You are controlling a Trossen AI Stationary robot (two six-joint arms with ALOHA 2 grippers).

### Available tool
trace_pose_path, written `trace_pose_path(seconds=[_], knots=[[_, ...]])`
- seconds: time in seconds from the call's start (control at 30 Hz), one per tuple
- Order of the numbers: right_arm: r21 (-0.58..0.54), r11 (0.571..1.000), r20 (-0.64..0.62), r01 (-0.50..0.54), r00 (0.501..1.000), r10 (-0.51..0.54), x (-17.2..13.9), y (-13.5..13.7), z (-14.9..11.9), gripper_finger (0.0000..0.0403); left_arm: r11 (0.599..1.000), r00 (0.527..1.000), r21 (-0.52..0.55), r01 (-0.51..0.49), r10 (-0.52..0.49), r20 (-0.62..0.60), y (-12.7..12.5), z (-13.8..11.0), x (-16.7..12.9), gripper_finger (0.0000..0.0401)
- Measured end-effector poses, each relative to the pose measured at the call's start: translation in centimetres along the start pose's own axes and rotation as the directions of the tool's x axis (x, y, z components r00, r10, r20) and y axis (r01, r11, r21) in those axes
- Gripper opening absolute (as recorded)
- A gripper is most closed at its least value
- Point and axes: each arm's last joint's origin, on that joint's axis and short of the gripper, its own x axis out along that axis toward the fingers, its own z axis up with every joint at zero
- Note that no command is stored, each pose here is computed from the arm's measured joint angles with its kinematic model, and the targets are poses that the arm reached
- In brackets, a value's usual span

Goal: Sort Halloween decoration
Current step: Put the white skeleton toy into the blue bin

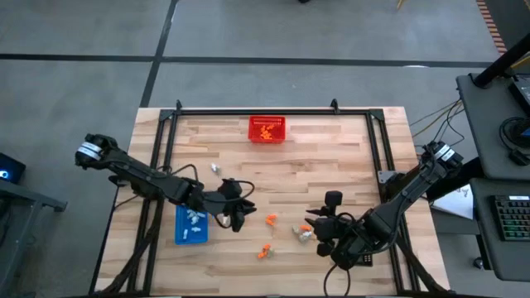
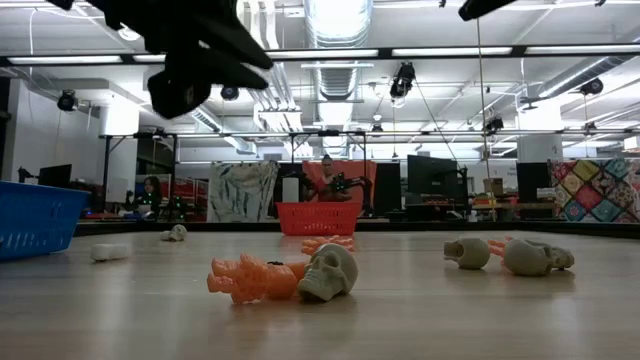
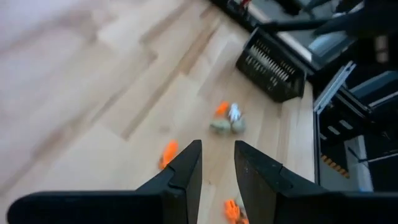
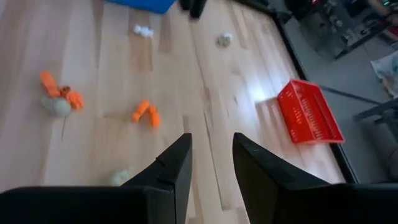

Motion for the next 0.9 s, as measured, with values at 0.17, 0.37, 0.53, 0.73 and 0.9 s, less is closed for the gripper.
trace_pose_path(seconds=[0.17, 0.37, 0.53, 0.73, 0.9], knots=[[0.009, 1.0, 0.022, 0.027, 0.999, -0.027, 0.4, 0.2, -0.2, 0.0103, 0.994, 0.991, -0.094, -0.057, 0.045, -0.124, 0.3, -1.2, 1.4, 0.0077], [0.017, 0.999, 0.024, 0.037, 0.999, -0.038, 1.0, 0.3, -0.7, 0.01, 0.981, 0.95, -0.101, -0.168, 0.134, -0.282, 0.1, -2.2, 2.9, 0.0077], [-0.011, 0.999, 0.039, 0.034, 0.999, -0.033, 1.4, 0.4, -0.8, 0.01, 0.945, 0.87, -0.054, -0.322, 0.273, -0.41, -0.5, -2.3, 3.8, 0.0077], [-0.039, 0.998, 0.047, 0.04, 0.998, -0.038, 1.7, 0.2, -0.5, 0.0095, 0.868, 0.714, 0.104, -0.486, 0.463, -0.526, -1.3, -2.4, 4.6, 0.0077], [-0.029, 0.999, 0.046, 0.04, 0.998, -0.039, 1.8, 0.2, -0.5, 0.0095, 0.761, 0.542, 0.209, -0.614, 0.599, -0.589, -1.1, -2.9, 5.1, 0.0077]])
